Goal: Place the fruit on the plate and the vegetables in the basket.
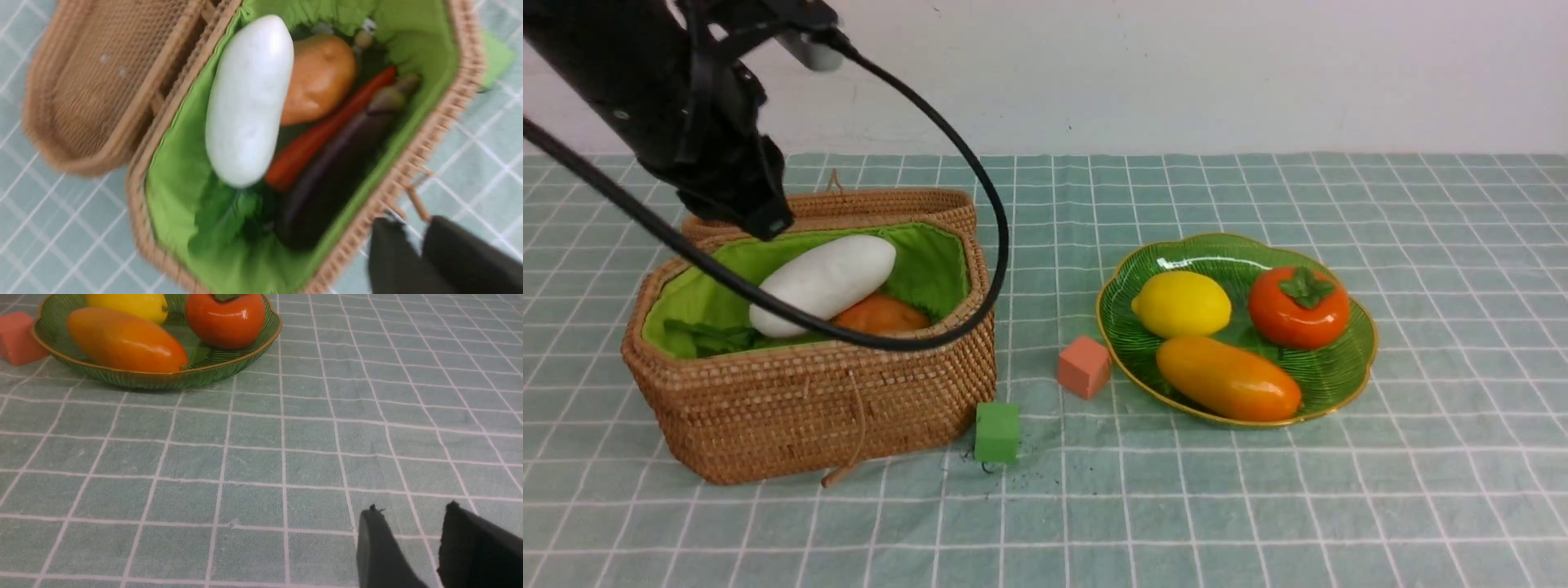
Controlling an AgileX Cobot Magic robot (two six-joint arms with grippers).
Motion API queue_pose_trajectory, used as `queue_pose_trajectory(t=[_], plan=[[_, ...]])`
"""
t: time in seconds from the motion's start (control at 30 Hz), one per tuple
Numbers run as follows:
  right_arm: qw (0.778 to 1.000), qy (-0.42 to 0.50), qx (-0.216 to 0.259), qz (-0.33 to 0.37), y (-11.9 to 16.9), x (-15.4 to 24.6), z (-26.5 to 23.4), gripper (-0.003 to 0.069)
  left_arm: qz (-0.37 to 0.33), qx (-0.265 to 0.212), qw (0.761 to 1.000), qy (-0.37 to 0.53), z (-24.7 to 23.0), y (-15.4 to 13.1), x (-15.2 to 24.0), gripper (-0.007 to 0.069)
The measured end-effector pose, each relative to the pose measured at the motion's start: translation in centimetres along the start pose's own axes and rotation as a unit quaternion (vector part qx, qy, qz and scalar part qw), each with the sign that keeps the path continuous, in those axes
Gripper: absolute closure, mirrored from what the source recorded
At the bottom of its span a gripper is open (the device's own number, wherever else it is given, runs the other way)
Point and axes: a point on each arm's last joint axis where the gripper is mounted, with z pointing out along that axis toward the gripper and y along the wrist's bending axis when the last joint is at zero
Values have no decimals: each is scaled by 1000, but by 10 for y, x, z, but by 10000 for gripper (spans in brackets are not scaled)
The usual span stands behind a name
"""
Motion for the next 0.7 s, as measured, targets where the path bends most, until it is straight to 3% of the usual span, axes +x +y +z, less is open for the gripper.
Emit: queue_pose_trajectory(t=[0.03,0.07,0.23,0.3,0.37,0.5,0.7], plan=[[1000,0,0,0,0,0,0,418,-5,-3,1000,-3,-3,0,0,607],[1000,0,0,0,0,0,0,418,-31,-24,998,-38,-37,-5,6,638],[1000,0,0,0,0,0,0,418,-85,-62,987,-118,-110,-23,28,638],[1000,0,0,0,0,0,0,418,-139,-76,973,-170,-154,-45,61,638],[1000,0,0,0,0,0,0,418,-154,-72,970,-174,-162,-52,71,638],[1000,0,0,0,0,0,0,418,-235,-60,949,-199,-171,-96,140,638],[1000,0,0,0,0,0,0,418,-299,-58,919,-250,-125,-135,207,638]])
